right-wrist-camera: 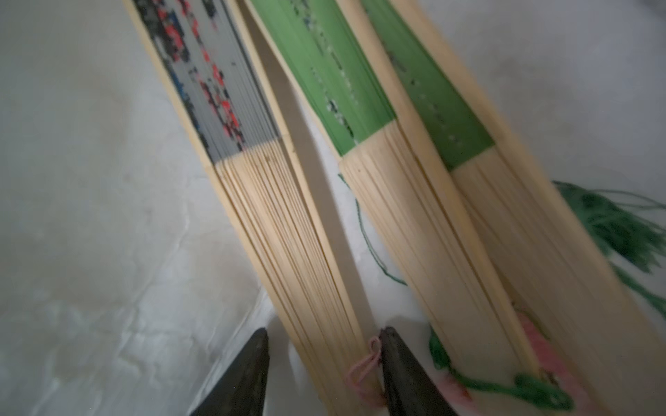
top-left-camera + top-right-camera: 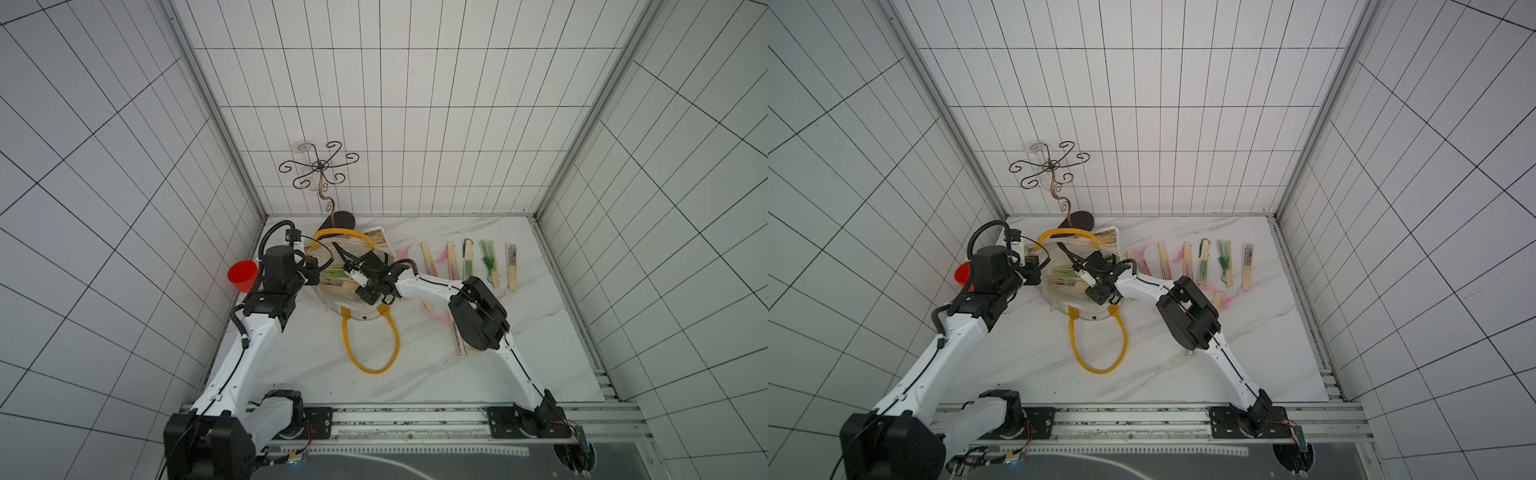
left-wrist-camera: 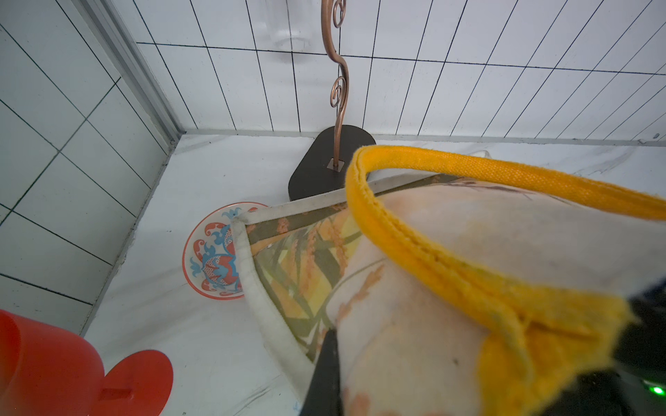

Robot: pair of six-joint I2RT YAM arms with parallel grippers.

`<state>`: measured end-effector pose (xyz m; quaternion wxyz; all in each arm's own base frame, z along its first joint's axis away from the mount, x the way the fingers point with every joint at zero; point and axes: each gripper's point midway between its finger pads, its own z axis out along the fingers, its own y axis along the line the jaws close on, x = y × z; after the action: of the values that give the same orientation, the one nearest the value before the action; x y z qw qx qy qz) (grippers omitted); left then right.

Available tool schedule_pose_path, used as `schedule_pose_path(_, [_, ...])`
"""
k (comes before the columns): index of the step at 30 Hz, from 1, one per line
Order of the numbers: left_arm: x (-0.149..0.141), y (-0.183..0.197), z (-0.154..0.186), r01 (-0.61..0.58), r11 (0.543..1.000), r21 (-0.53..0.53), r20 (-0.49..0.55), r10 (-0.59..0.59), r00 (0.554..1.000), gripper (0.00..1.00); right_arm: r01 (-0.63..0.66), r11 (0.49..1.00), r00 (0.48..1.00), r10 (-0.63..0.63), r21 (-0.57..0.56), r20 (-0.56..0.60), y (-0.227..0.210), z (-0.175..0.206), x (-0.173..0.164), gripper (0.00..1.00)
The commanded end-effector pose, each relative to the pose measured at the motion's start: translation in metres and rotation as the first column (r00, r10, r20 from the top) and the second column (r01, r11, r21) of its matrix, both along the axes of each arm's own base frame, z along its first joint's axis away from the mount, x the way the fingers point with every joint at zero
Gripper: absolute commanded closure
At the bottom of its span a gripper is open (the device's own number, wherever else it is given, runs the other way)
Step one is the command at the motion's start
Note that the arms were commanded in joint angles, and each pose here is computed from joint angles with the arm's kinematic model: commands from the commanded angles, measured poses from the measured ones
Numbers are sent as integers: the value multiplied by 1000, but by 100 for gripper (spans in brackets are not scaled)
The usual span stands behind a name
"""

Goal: Take out the folding fans from the tote bags
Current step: Pick up the folding fan from the canvas bag.

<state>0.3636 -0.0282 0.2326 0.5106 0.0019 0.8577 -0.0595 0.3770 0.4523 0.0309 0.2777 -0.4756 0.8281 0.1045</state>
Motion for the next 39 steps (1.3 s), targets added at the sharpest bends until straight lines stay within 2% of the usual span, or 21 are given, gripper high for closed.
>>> schedule_pose_path(1, [7, -3, 28, 19, 1000, -9, 79, -18, 997, 100, -41, 997, 992, 49, 70, -117, 10, 23, -18, 51])
schedule_pose_path(5, [7, -3, 29, 20, 1000, -10, 80, -19, 997, 100, -55, 994, 986, 69, 94, -155, 13, 21, -25, 53])
schedule_pose_path(10, [7, -3, 28, 20, 1000, -10, 80, -19, 997, 100, -69, 992, 979, 87, 105, -183, 15, 18, -31, 60])
schedule_pose_path(13, [7, -4, 29, 23, 1000, -10, 81, -22, 997, 100, -58, 994, 981, 73, 89, -178, 13, 14, -30, 65])
schedule_pose_path(17, [7, -3, 28, 21, 1000, -12, 78, -20, 997, 100, -54, 997, 983, 63, 51, -175, 11, 5, -30, 64])
schedule_pose_path(19, [7, -4, 28, 24, 1000, -13, 77, -23, 997, 100, -55, 998, 988, 56, 17, -145, 11, 0, -30, 62])
schedule_pose_path(24, [8, -5, 27, 27, 1000, -14, 75, -26, 997, 100, -48, 993, 999, 51, -111, 19, 19, -10, -25, 57])
schedule_pose_path(27, [7, -6, 26, 32, 999, -16, 74, -31, 997, 100, -66, 988, 995, 76, -140, 67, 28, -12, -24, 53])
schedule_pose_path(30, [7, -7, 26, 37, 999, -18, 73, -36, 997, 100, -107, 988, 993, 111, -110, 35, 38, -15, -28, 52])
schedule_pose_path(35, [7, -7, 26, 41, 999, -20, 74, -39, 997, 100, -156, 987, 985, 153, -38, -81, 49, -22, -39, 52])
schedule_pose_path(39, [7, -7, 27, 40, 999, -20, 75, -38, 996, 100, -145, 989, 973, 139, -19, -185, 47, -36, -44, 57])
